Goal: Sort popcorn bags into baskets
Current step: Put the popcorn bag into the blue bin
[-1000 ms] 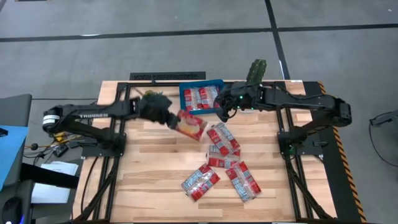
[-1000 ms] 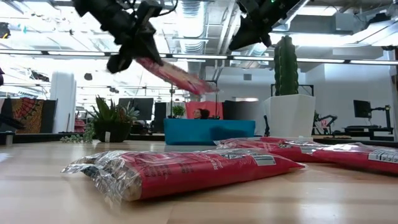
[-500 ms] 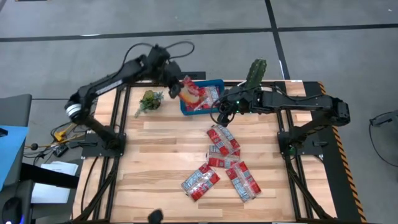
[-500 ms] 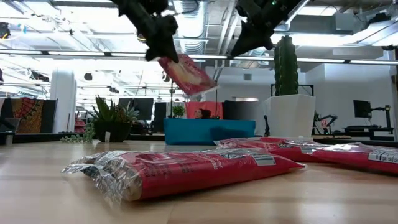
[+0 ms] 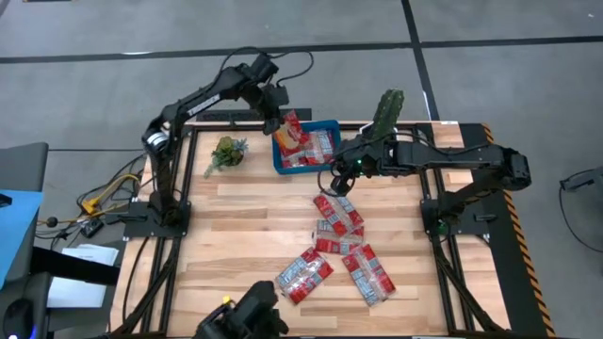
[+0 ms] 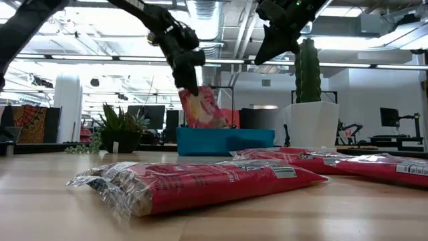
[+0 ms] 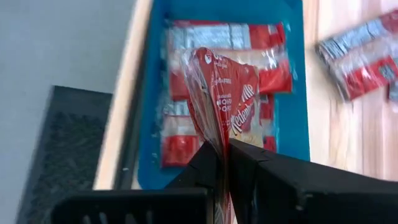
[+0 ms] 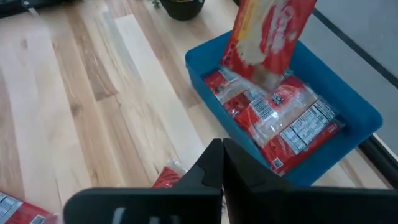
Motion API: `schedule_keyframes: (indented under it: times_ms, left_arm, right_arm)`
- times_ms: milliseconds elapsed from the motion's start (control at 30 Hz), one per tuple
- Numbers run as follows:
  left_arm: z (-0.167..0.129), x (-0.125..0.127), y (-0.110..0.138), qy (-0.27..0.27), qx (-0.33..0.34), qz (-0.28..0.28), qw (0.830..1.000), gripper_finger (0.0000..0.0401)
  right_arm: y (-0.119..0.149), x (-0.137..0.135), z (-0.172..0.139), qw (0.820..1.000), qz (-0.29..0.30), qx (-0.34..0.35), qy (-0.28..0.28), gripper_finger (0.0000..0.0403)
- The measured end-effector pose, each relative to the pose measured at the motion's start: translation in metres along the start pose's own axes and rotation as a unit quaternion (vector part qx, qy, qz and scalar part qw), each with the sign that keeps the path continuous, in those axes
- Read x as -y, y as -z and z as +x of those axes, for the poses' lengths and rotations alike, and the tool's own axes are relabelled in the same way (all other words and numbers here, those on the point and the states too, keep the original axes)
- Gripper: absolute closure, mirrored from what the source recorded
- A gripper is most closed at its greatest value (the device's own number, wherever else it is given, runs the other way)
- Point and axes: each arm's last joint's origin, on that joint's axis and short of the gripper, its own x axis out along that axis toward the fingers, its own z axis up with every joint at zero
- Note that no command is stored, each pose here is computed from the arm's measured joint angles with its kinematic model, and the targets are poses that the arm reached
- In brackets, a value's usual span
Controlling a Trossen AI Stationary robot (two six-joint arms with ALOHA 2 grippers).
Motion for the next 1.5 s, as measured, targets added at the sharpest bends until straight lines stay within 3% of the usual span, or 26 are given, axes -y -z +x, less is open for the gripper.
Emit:
schedule_keyframes:
  times_ms: [267, 500, 700, 1033, 1333, 1400, 1500]
  left_arm:
    - [0.033, -0.005, 0.009, 0.033, -0.039, 0.037, 0.998, 0.0396]
    - [0.038, -0.002, 0.007, 0.033, -0.041, 0.059, 0.997, 0.0392]
    - [0.041, 0.004, 0.004, 0.034, -0.043, 0.096, 0.994, 0.0384]
    - [0.045, 0.009, -0.006, -0.039, -0.051, 0.121, 0.991, 0.0252]
    - [0.033, 0.011, -0.021, -0.123, -0.065, 0.097, 0.985, 0.0153]
    - [0.021, 0.012, -0.028, -0.119, -0.058, 0.072, 0.989, 0.0145]
    - [-0.002, 0.019, -0.043, -0.058, -0.013, 0.012, 0.998, 0.0144]
  right_arm:
    - [0.0, -0.001, 0.0, 1.0, 0.011, 0.0, 0.0, 0.0375]
    - [0.0, -0.001, 0.0, 1.0, 0.012, 0.0, -0.001, 0.0386]
    - [0.0, 0.0, 0.0, 1.0, 0.013, 0.0, 0.0, 0.037]
    - [0.0, 0.001, 0.0, 1.0, 0.013, 0.0, 0.002, 0.0371]
    - [0.001, 0.002, 0.0, 1.0, 0.012, -0.005, 0.003, 0.0383]
    - [0.005, 0.003, 0.0, 0.999, 0.018, -0.026, 0.008, 0.038]
    - [0.019, 0.003, -0.001, 0.995, 0.043, -0.085, 0.025, 0.0375]
